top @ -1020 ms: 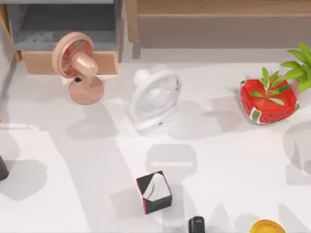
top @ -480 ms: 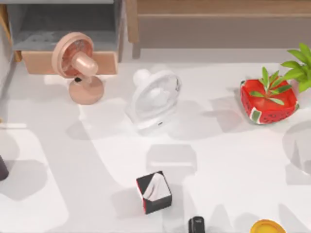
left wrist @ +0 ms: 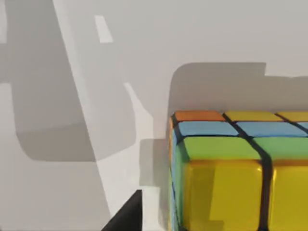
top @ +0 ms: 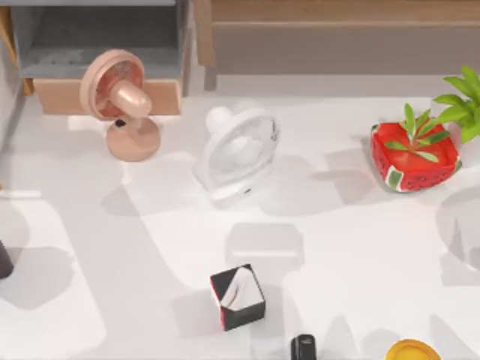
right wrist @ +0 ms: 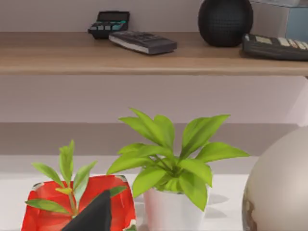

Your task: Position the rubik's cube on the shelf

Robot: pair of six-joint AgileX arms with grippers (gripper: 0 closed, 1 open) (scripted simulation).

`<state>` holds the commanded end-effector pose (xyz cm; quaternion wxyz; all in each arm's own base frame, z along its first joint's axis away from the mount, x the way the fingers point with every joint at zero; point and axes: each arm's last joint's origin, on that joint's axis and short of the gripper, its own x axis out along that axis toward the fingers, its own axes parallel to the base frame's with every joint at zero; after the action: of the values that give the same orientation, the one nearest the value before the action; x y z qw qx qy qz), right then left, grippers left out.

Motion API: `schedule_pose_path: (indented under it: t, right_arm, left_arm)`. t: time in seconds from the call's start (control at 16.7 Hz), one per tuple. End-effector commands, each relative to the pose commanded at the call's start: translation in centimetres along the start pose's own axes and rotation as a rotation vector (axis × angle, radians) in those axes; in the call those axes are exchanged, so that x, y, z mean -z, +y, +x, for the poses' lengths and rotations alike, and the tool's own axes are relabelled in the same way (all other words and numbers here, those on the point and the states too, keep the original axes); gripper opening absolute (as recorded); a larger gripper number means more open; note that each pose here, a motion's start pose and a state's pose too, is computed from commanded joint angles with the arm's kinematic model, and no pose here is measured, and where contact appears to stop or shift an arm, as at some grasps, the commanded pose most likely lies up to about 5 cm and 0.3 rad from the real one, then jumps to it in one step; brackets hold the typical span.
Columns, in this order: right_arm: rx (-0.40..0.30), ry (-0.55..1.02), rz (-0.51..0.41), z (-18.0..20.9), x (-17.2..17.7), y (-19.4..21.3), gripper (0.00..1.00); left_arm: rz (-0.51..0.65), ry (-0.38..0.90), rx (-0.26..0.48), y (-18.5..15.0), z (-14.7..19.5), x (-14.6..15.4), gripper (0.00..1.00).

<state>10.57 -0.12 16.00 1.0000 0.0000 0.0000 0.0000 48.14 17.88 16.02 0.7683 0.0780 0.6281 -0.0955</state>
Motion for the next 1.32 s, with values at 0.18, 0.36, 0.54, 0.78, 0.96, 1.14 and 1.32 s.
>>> schedule_pose_path:
  t: [0.18, 0.36, 0.54, 0.78, 0.96, 1.14, 1.32]
  right_arm:
    - [0.000, 0.000, 0.000, 0.00, 0.00, 0.00, 1.00]
    - [0.000, 0.000, 0.000, 0.00, 0.00, 0.00, 1.00]
    - [0.000, 0.000, 0.000, 0.00, 0.00, 0.00, 1.00]
    - [0.000, 0.000, 0.000, 0.00, 0.00, 0.00, 1.00]
    - [0.000, 0.000, 0.000, 0.00, 0.00, 0.00, 1.00]
    - [0.000, 0.000, 0.000, 0.00, 0.00, 0.00, 1.00]
    - [0.000, 0.000, 0.000, 0.00, 0.00, 0.00, 1.00]
  left_arm:
    - [0.000, 0.000, 0.000, 0.00, 0.00, 0.00, 0.40]
    - [0.000, 0.000, 0.000, 0.00, 0.00, 0.00, 0.17]
    - [0.000, 0.000, 0.000, 0.00, 0.00, 0.00, 0.00]
    - [0.000, 0.000, 0.000, 0.00, 0.00, 0.00, 0.00]
    - [0.000, 0.000, 0.000, 0.00, 0.00, 0.00, 0.00]
    - [-0.012, 0.008, -0.009, 0.04, -0.04, 0.15, 0.00]
    - [-0.080, 0.053, -0.049, -0.44, 0.05, 0.42, 0.00]
